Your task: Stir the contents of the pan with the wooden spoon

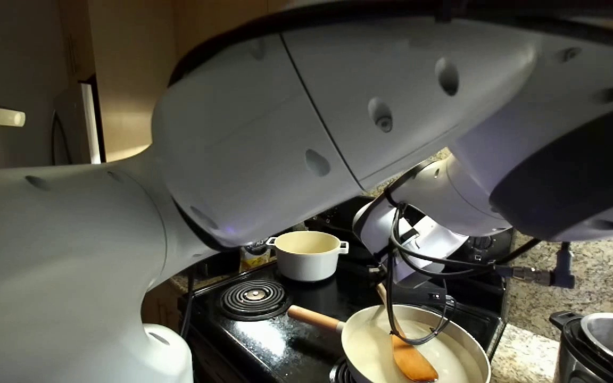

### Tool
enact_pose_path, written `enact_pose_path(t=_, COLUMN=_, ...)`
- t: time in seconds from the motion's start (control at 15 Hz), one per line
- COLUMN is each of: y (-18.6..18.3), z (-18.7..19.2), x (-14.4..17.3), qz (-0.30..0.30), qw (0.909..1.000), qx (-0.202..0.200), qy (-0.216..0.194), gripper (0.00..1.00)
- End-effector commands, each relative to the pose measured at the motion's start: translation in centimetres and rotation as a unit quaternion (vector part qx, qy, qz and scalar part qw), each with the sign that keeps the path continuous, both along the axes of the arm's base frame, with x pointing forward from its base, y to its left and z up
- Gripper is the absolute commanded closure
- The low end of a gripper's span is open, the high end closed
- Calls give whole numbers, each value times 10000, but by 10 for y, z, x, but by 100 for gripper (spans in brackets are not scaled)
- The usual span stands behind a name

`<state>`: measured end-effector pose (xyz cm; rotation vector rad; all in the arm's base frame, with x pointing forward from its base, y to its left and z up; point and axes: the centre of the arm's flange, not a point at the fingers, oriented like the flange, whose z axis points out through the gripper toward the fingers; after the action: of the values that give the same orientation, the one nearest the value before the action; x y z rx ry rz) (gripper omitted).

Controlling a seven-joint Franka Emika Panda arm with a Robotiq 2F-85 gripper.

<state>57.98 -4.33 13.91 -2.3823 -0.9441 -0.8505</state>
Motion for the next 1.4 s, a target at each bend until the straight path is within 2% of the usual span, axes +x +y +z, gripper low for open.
enact_pose_path(t=0.0, y=23, z=7, x=8, qz=216, qw=9993, qx=-198, qy=-213, gripper=90)
enact_pose_path(t=0.33, y=20, z=26, x=14, qz=118, qw=9982, qx=-144, qy=-577, gripper=90)
enact_pose_path(t=0.87, y=-54, z=40, x=-16, qz=-452, qw=9914, qx=129, qy=-1220, gripper=90)
enact_pose_path(t=1.07, y=-77, z=37, x=-37, qz=-511, qw=9902, qx=156, qy=-1289, gripper=90)
enact_pose_path(t=1.33, y=-77, z=30, x=-54, qz=-476, qw=9910, qx=286, qy=-1215, gripper=90)
